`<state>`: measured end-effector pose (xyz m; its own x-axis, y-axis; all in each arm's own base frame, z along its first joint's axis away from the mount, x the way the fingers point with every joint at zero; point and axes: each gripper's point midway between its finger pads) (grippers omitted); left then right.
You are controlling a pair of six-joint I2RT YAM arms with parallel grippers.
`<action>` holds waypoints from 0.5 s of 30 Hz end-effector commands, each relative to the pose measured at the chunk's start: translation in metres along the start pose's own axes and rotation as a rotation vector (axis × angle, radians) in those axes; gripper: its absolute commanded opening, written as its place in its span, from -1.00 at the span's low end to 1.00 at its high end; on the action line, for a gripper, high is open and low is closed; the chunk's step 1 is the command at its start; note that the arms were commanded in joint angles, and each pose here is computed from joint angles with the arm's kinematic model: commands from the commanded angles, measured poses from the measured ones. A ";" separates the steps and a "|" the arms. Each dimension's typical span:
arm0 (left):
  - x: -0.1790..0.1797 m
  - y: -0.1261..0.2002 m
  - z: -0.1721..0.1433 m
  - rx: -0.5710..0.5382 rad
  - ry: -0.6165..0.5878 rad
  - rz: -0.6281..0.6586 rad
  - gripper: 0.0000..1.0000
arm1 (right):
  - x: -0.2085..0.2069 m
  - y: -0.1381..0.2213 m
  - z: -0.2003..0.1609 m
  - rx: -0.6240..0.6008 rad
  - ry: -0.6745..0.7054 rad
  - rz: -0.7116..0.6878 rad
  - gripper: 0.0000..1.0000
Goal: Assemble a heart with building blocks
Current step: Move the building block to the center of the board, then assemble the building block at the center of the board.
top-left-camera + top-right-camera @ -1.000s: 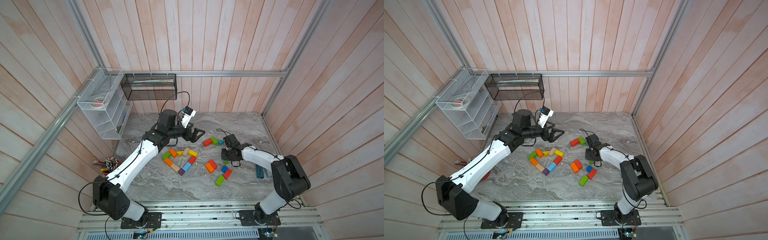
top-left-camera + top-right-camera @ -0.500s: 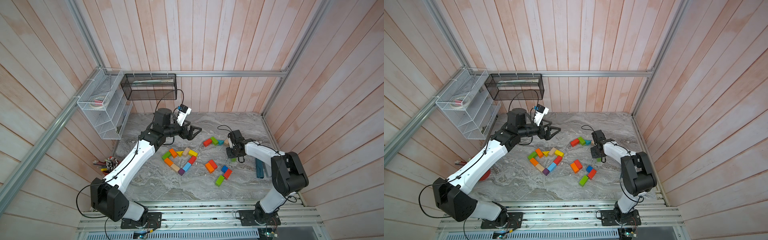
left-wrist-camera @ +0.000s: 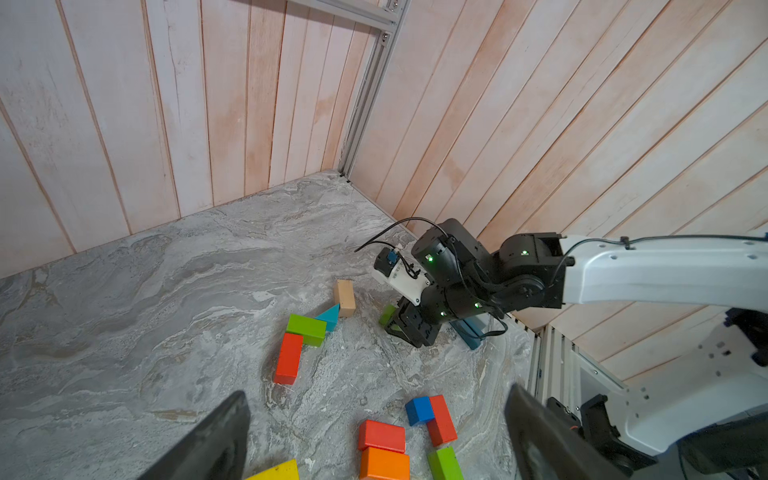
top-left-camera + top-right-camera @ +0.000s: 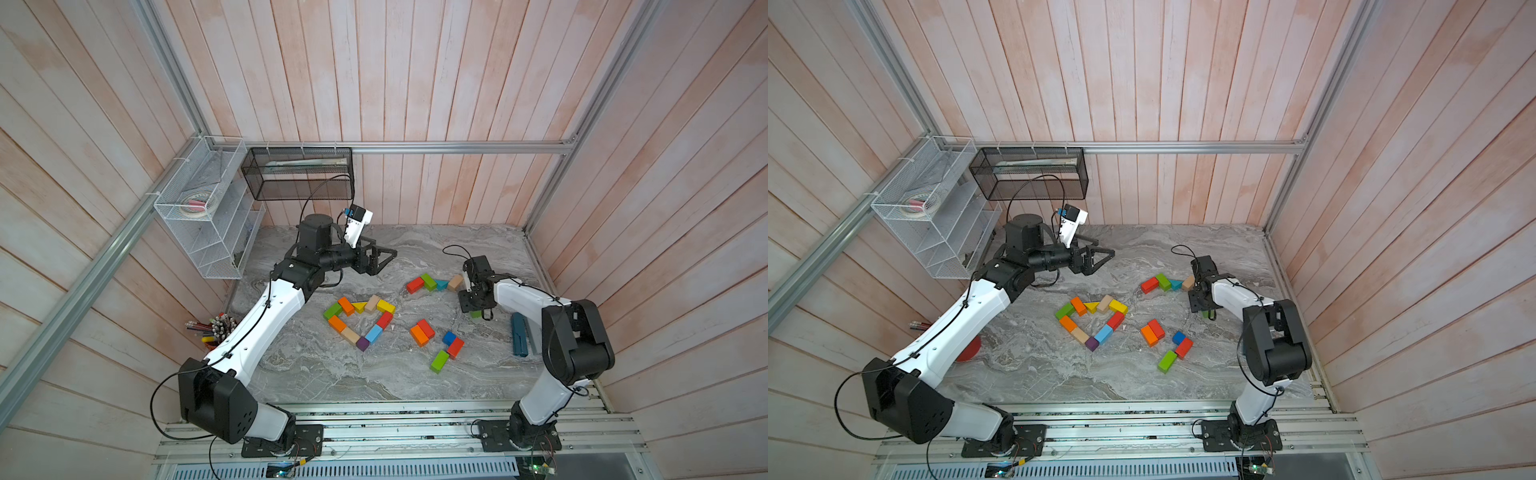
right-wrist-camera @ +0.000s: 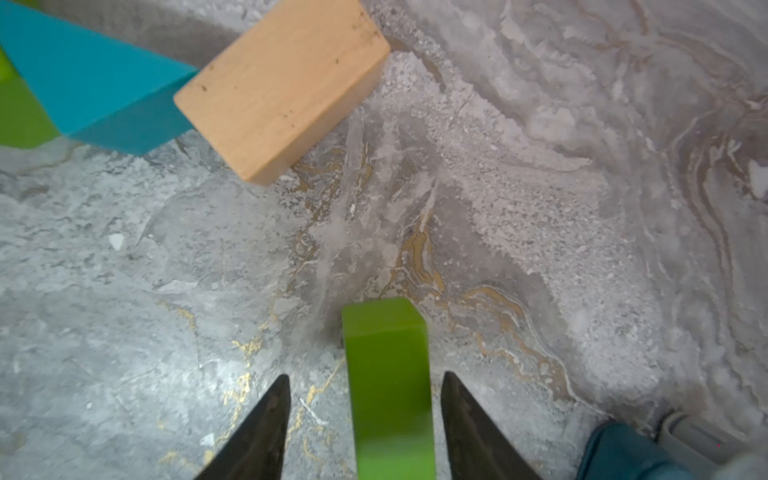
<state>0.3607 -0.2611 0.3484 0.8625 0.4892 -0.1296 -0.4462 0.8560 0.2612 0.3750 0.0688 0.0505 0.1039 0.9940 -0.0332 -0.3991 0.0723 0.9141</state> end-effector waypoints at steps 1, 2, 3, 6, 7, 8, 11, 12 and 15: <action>-0.007 0.006 0.006 -0.024 -0.011 -0.017 0.93 | -0.009 0.014 -0.009 -0.008 -0.119 -0.015 0.16; -0.006 0.006 0.005 -0.022 -0.010 -0.017 0.92 | -0.009 0.015 -0.011 -0.007 -0.145 -0.012 0.15; -0.007 0.006 0.006 -0.024 -0.011 -0.018 0.93 | -0.010 0.017 -0.014 -0.005 -0.180 -0.009 0.12; -0.007 0.006 0.005 -0.022 -0.010 -0.021 0.93 | -0.012 0.018 -0.023 0.020 -0.263 -0.011 0.08; -0.007 0.005 0.005 -0.022 -0.012 -0.021 0.92 | -0.012 0.018 -0.026 0.026 -0.291 -0.011 0.05; -0.007 0.006 0.005 -0.022 -0.010 -0.021 0.92 | -0.012 0.017 -0.028 0.031 -0.311 -0.007 0.03; -0.007 0.006 0.005 -0.024 -0.010 -0.022 0.92 | -0.011 0.014 -0.033 0.048 -0.382 0.022 -0.09; -0.008 0.005 0.005 -0.023 -0.010 -0.023 0.92 | -0.012 0.012 -0.033 0.053 -0.410 0.032 -0.14; -0.007 0.006 0.005 -0.024 -0.010 -0.024 0.92 | -0.014 0.007 -0.033 0.054 -0.471 0.062 -0.27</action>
<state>0.3595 -0.2615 0.3495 0.8648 0.4845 -0.1316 -0.4420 0.8591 0.2581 0.3418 0.0579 0.0444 0.4204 0.8981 0.1287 -0.3654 0.0377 0.9301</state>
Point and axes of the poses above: each gripper's point midway between its finger pads, its own y axis back along the fingers, its own x axis along the line the jaws close on, z = x × y, and after that the axes turned 13 degrees about -y, right-handed
